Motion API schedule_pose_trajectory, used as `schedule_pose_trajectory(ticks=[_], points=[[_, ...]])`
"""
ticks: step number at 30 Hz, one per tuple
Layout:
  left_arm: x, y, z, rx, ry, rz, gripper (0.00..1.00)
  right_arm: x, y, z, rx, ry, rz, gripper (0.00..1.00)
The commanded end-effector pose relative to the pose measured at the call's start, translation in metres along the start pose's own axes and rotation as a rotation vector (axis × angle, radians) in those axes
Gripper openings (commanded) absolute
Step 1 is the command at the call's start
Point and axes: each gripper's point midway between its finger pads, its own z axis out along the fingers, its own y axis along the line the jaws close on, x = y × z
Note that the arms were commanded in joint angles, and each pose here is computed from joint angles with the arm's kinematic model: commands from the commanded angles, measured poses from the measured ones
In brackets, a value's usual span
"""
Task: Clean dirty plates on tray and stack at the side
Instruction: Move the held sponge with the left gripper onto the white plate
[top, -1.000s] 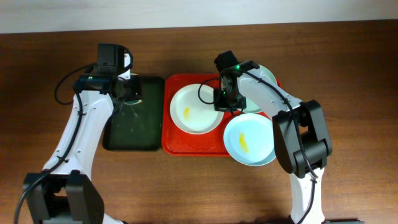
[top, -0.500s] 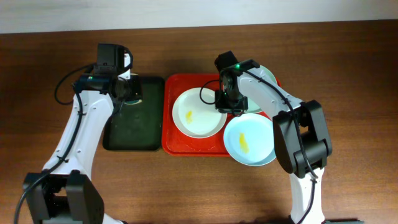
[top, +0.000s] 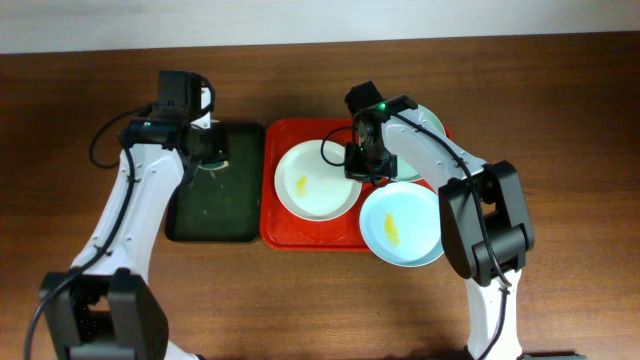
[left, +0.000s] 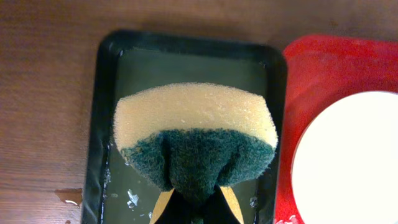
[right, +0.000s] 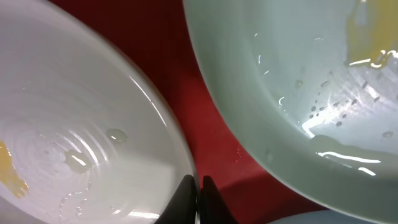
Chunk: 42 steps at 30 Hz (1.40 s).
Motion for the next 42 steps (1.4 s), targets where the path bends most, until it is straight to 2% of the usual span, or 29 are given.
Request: schedule_pose_trajectory(ticks=[1, 4, 9, 14, 22, 24, 28, 42], points=[[0.023, -0.002, 0.028, 0.014, 0.116, 0.016, 0.00, -0.006, 0.006, -0.006, -0.025, -0.018, 0.074, 0.04], [0.030, -0.001, 0.035, 0.001, 0.206, 0.016, 0.00, -0.006, 0.006, -0.006, -0.025, -0.018, 0.074, 0.04], [0.012, -0.010, 0.023, 0.013, 0.317, 0.022, 0.00, -0.007, 0.007, -0.006, -0.031, -0.020, 0.073, 0.04], [0.008, -0.059, 0.028, 0.162, 0.307, 0.061, 0.00, -0.005, 0.007, -0.006, -0.028, -0.014, 0.074, 0.04], [0.011, -0.124, 0.028, 0.233, 0.255, 0.189, 0.00, -0.005, 0.006, -0.006, -0.027, -0.013, 0.075, 0.04], [0.015, -0.136, 0.030, 0.226, 0.257, 0.175, 0.00, -0.005, 0.007, -0.006, -0.026, -0.013, 0.074, 0.04], [0.021, -0.142, 0.039, 0.170, 0.265, 0.154, 0.00, -0.005, 0.006, -0.006, -0.027, -0.013, 0.074, 0.04], [0.054, -0.150, 0.095, 0.137, 0.380, 0.168, 0.00, -0.005, 0.006, -0.006, -0.027, -0.014, 0.074, 0.04]])
